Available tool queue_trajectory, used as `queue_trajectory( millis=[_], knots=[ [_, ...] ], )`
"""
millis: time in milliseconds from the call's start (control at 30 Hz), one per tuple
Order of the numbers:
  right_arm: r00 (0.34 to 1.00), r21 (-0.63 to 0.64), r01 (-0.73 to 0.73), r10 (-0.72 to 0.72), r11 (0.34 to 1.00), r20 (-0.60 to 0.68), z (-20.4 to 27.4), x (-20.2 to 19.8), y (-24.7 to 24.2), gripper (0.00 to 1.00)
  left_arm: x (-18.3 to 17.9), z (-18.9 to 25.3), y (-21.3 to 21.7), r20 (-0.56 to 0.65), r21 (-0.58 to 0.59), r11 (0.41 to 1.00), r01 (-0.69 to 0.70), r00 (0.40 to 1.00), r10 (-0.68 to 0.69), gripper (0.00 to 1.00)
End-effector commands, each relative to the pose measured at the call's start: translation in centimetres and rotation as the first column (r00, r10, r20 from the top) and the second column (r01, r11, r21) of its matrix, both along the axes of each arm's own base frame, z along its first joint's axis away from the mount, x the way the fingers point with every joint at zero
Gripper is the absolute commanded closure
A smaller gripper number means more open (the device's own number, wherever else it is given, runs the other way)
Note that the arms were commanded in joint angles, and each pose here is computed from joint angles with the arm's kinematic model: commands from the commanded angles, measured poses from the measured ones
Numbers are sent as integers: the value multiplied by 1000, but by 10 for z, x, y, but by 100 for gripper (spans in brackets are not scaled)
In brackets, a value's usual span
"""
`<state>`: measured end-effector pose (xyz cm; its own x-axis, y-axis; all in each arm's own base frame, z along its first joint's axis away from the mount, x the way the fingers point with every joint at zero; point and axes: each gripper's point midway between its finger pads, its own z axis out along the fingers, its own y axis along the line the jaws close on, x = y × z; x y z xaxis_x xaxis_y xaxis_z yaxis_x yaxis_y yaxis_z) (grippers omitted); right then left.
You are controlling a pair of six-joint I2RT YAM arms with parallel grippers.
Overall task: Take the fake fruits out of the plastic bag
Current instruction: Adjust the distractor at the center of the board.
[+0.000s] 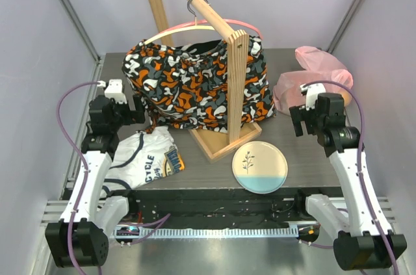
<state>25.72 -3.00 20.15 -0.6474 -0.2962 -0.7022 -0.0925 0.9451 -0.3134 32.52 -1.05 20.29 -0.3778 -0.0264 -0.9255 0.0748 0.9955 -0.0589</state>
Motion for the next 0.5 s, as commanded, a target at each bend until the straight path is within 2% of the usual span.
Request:
queue_trajectory(
  millis=[0, 33, 67, 100, 167, 200, 267, 300, 333, 367, 400, 467],
  knots=[
    [951, -44, -309, 310, 950, 17, 23, -19, 28, 0, -8, 21, 13, -17, -67, 994, -85, 996, 84, 0],
    [920, -55, -391, 392, 919, 14, 28, -25, 37, 0, -5, 39, 17, 12, -82, 992, -94, 995, 95, 0],
    [853, -90, -521, 522, 849, -14, 36, -38, 47, 0, -4, 45, 21, 14, -108, 988, -107, 994, 109, 0],
    [756, -61, -652, 654, 756, 24, 43, -50, 72, 0, 2, 62, 34, 41, -130, 982, -138, 989, 145, 0],
    [669, -53, -737, 738, 674, 86, 60, -61, 91, 0, 13, 80, 44, 75, -170, 973, -156, 982, 171, 0],
    [647, 9, -759, 751, 652, 131, 67, -62, 104, 0, 29, 92, 52, 84, -183, 972, -148, 983, 165, 0],
    [632, 54, -772, 755, 633, 177, 86, -60, 115, 0, 48, 106, 57, 90, -185, 973, -136, 984, 155, 0],
    [622, 131, -783, 764, 608, 171, 85, -54, 124, 1, 62, 135, 56, 135, -186, 978, -96, 983, 122, 0],
    [614, 153, -789, 769, 595, 177, 90, -52, 128, 2, 84, 120, 55, 76, -198, 978, -69, 993, 85, 0],
    [593, 161, -805, 781, 571, 195, 103, -51, 133, 3, 96, 123, 50, 74, -205, 979, -17, 997, 33, 0],
    [570, 185, -821, 794, 540, 213, 109, -51, 141, 6, 108, 148, 47, 125, -206, 978, 33, 992, -7, 0],
    [547, 181, -837, 801, 517, 242, 125, -42, 150, 8, 138, 146, 35, 152, -245, 960, 137, 983, -102, 0]
  ],
)
